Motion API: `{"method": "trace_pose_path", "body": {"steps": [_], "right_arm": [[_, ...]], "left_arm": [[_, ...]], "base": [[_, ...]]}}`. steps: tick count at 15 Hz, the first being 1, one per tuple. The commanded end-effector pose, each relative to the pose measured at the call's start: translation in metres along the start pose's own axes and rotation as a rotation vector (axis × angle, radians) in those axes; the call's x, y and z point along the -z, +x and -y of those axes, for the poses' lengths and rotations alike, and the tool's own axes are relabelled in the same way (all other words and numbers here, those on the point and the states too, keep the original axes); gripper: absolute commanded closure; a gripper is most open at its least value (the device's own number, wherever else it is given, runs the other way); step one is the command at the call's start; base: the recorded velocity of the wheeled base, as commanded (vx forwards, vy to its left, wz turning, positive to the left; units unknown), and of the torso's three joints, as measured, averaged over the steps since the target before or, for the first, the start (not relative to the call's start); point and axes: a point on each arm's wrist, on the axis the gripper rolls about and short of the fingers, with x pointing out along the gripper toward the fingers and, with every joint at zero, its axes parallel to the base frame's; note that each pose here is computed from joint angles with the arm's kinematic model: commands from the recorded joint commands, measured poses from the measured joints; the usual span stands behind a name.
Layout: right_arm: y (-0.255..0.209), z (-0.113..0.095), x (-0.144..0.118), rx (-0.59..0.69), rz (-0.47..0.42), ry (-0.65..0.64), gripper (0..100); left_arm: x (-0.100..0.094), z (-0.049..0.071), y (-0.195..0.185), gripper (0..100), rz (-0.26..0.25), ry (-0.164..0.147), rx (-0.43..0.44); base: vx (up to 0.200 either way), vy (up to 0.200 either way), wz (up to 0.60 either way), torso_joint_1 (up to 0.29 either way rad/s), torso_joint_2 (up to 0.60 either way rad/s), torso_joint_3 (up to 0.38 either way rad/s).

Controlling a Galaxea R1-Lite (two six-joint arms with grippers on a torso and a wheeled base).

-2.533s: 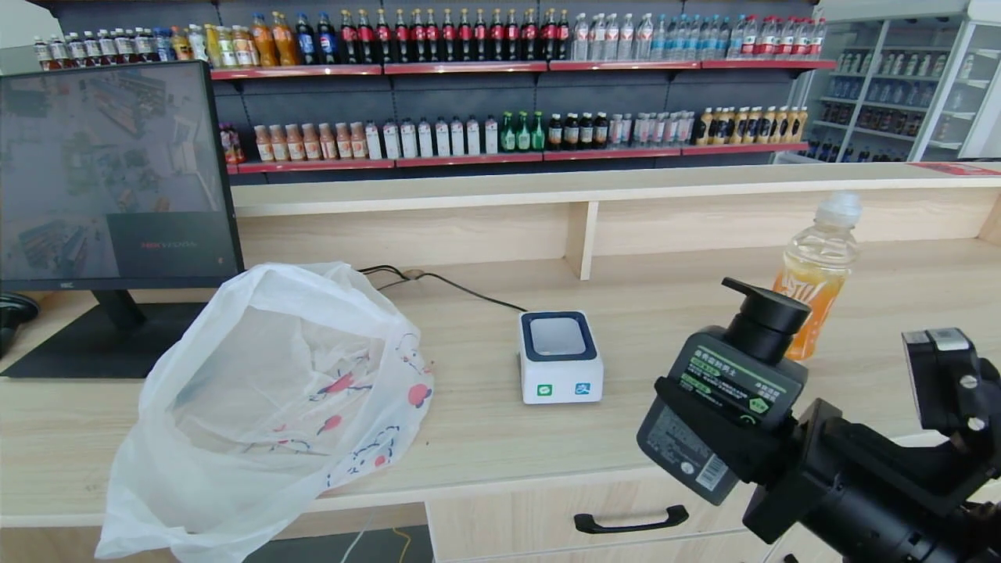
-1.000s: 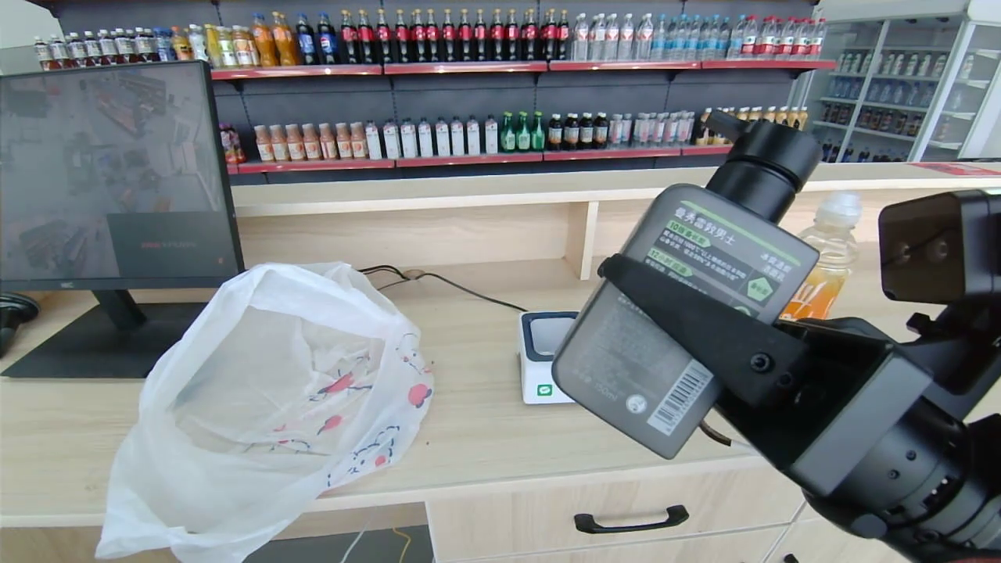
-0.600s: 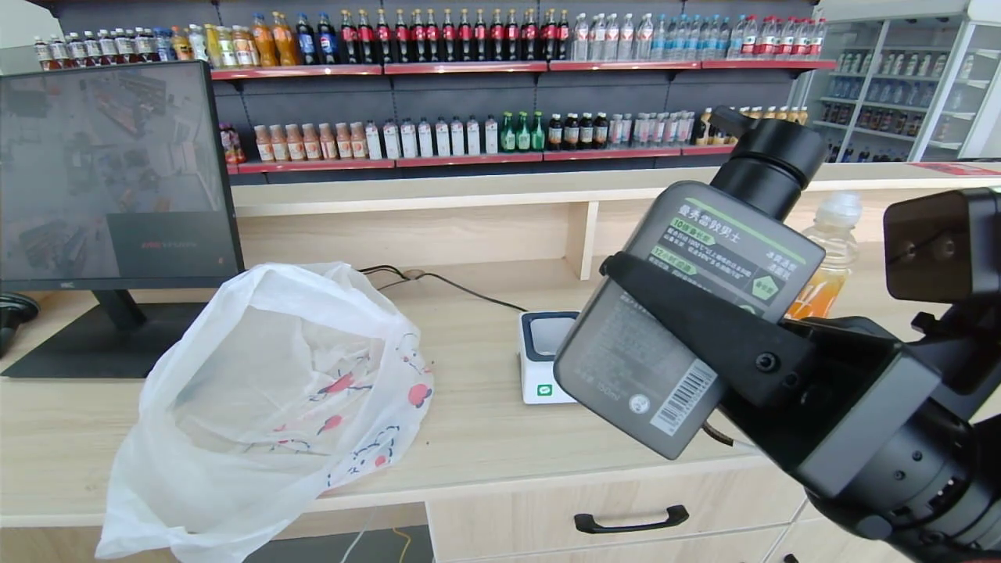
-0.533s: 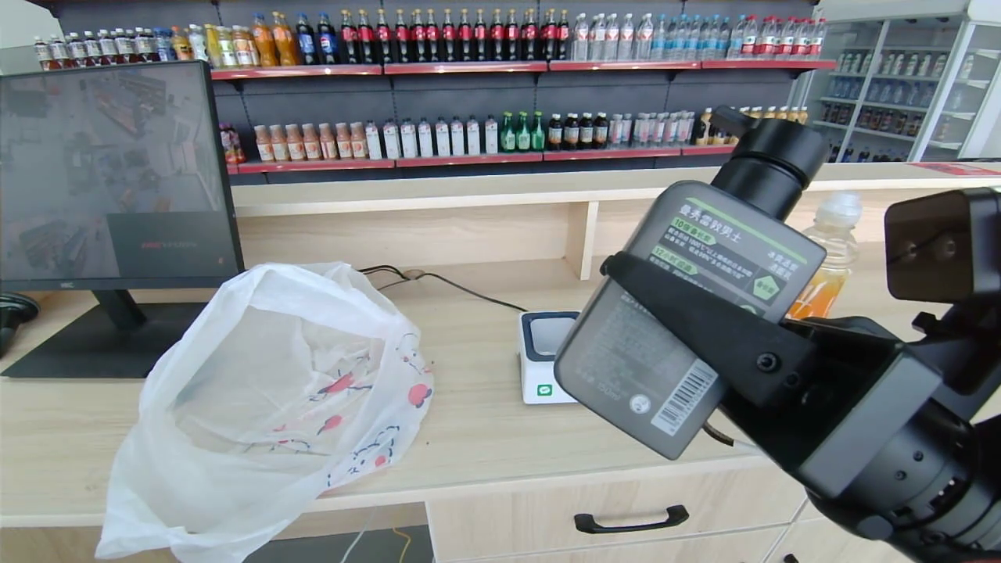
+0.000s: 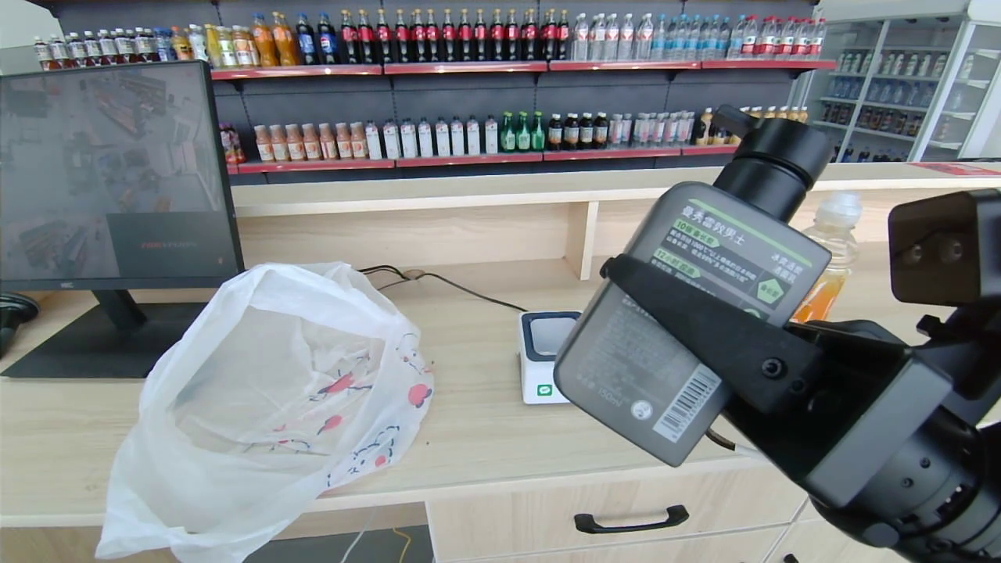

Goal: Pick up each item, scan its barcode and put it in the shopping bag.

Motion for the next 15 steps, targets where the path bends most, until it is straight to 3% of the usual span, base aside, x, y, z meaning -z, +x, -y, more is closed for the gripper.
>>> {"method": "trace_pose_path", "body": {"steps": [1, 5, 8, 10, 12, 15], "right_arm": [[-0.002, -0.002, 0.002, -0.005, -0.008, 0.004, 100], [-0.005, -0.002, 0.003, 0.001, -0.017, -0.005, 100], [-0.005, 0.0, 0.001, 0.009, -0.007, -0.081, 100], [-0.004, 0.009, 0.0, 0.044, -0.007, -0.205, 100], [-0.009, 0.035, -0.007, 0.152, -0.007, -0.394, 100], [-0.018, 0.061, -0.01, 0.331, -0.015, -0.578, 100]], "left_arm": [[0.0, 0.0, 0.0, 0, 0.001, 0.0, 0.0], [0.0, 0.0, 0.0, 0, 0.001, -0.001, 0.0], [0.0, 0.0, 0.0, 0, 0.001, -0.001, 0.0], [0.0, 0.0, 0.0, 0, 0.001, -0.001, 0.0], [0.0, 0.0, 0.0, 0, 0.001, -0.001, 0.0], [0.0, 0.0, 0.0, 0, 0.001, -0.001, 0.0]], "base": [[0.0, 0.0, 0.0, 0.0, 0.0, 0.0], [0.0, 0.0, 0.0, 0.0, 0.0, 0.0], [0.0, 0.0, 0.0, 0.0, 0.0, 0.0], [0.0, 0.0, 0.0, 0.0, 0.0, 0.0], [0.0, 0.0, 0.0, 0.0, 0.0, 0.0], [0.0, 0.0, 0.0, 0.0, 0.0, 0.0]]}}
